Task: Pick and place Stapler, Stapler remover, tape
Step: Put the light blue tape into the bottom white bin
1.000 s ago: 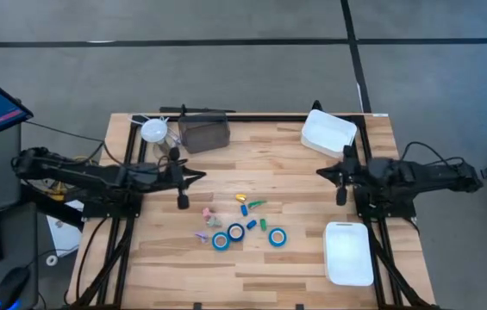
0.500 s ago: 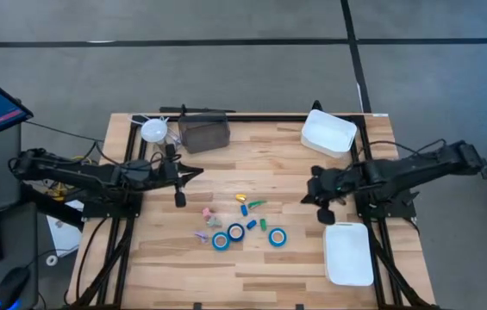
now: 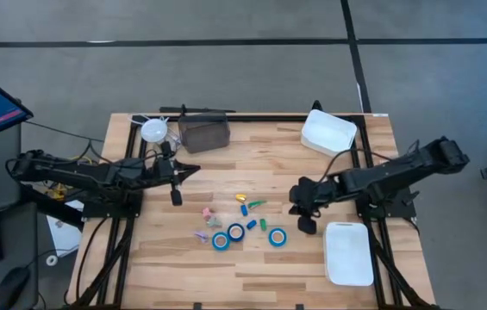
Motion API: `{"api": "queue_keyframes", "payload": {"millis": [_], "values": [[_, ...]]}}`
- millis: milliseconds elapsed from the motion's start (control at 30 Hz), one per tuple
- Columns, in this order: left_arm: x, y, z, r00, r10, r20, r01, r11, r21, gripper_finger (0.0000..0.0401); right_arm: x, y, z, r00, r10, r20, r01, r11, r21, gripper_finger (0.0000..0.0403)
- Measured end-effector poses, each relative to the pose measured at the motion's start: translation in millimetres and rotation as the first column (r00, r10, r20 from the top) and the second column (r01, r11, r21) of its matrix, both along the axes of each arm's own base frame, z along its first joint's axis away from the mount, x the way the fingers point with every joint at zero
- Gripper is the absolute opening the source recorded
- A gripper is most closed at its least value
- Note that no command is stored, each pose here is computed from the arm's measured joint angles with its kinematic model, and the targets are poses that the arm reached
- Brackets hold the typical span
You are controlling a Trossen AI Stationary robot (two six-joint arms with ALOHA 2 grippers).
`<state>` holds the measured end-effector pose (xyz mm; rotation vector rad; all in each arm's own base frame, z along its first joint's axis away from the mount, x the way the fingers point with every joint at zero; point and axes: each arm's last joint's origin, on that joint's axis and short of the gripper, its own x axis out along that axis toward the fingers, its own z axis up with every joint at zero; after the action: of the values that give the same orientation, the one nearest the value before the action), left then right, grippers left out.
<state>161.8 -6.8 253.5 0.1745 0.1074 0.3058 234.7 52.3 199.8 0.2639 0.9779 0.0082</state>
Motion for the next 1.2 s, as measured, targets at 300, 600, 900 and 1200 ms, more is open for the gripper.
{"api": "queue_keyframes", "payload": {"millis": [300,600,900,1200], "values": [[-2,0,2,1.0,0.0,0.014,0.0,1.0,-0.001,0.0008,20,-4,-24,0.983,-0.125,-0.133,0.131,0.991,0.031,0.0119],[-2,0,2,1.0,0.0,0.008,0.0,1.0,0.006,0.0008,50,33,-30,0.979,0.025,-0.202,-0.004,0.995,0.104,0.0149],[-2,0,1,1.0,0.0,0.003,0.0,1.0,0.002,0.0008,73,56,-39,0.946,0.016,-0.324,-0.025,0.999,-0.024,0.0114],[-2,0,-1,1.0,0.0,-0.013,0.0,1.0,0.001,0.0008,83,49,-49,0.93,-0.053,-0.365,0.015,0.994,-0.108,0.0114]]}}
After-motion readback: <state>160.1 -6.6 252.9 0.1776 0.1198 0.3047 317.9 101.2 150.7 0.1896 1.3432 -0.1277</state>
